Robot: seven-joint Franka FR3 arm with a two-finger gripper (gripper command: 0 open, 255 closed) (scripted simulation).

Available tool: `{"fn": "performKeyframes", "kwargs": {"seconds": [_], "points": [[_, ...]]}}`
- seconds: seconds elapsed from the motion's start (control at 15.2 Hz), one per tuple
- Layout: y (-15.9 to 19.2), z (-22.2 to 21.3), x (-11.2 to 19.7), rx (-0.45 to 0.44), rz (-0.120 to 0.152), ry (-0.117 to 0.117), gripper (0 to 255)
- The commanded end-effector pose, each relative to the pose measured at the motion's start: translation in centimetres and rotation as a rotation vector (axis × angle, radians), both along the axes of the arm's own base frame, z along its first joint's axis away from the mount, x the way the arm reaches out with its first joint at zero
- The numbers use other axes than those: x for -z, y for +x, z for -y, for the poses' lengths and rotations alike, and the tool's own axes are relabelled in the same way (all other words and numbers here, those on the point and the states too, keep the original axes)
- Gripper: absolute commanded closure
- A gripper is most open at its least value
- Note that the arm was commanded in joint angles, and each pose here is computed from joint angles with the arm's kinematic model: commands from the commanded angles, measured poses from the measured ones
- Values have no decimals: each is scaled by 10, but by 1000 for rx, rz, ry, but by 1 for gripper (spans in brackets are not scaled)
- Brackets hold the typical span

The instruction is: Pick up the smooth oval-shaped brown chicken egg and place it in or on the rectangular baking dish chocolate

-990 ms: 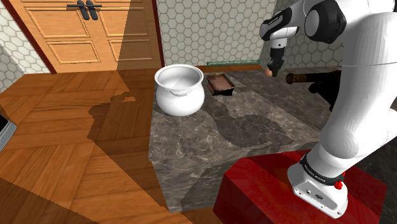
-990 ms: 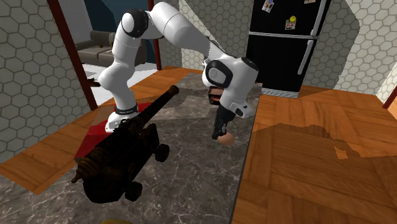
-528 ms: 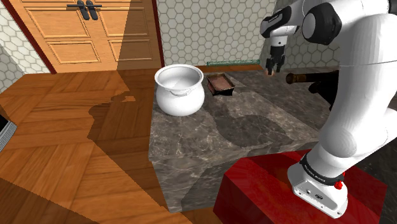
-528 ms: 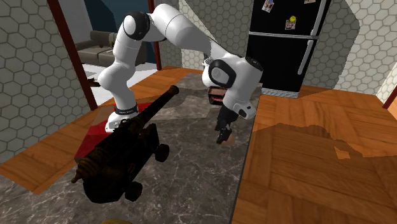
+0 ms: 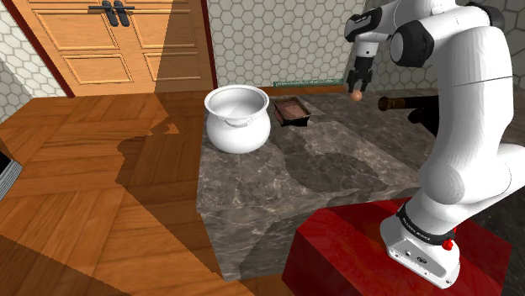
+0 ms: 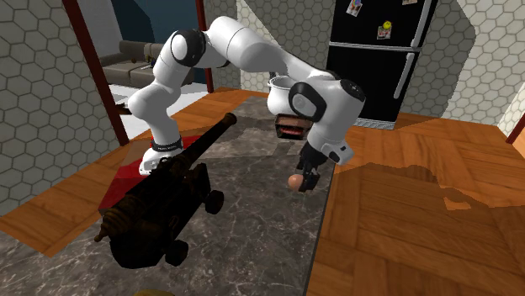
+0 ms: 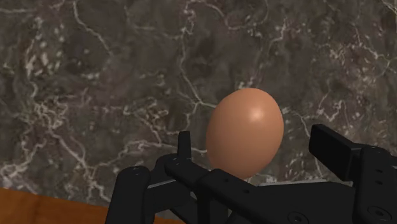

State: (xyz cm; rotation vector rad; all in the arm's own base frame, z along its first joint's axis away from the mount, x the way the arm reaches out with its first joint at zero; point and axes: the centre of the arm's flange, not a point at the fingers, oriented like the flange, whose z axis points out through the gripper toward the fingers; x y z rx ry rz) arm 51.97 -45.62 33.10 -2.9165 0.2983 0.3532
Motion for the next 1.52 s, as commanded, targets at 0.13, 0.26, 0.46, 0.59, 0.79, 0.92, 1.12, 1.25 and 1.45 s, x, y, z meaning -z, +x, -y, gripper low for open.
{"fn": "performKeyframes", "kwargs": {"seconds": [0.13,0.26,0.46,0.59,0.79,0.92,1.12,1.25,1.45], "points": [[-4,-3,19,0,1,1,0],[-4,-3,19,0,1,1,0],[-4,-3,19,0,1,1,0],[-4,-3,19,0,1,1,0],[-4,-3,19,0,1,1,255],[-3,-3,19,0,1,1,255],[-4,-3,19,0,1,1,255],[-4,-3,19,0,1,1,255],[-4,-3,3,0,1,1,255]]}}
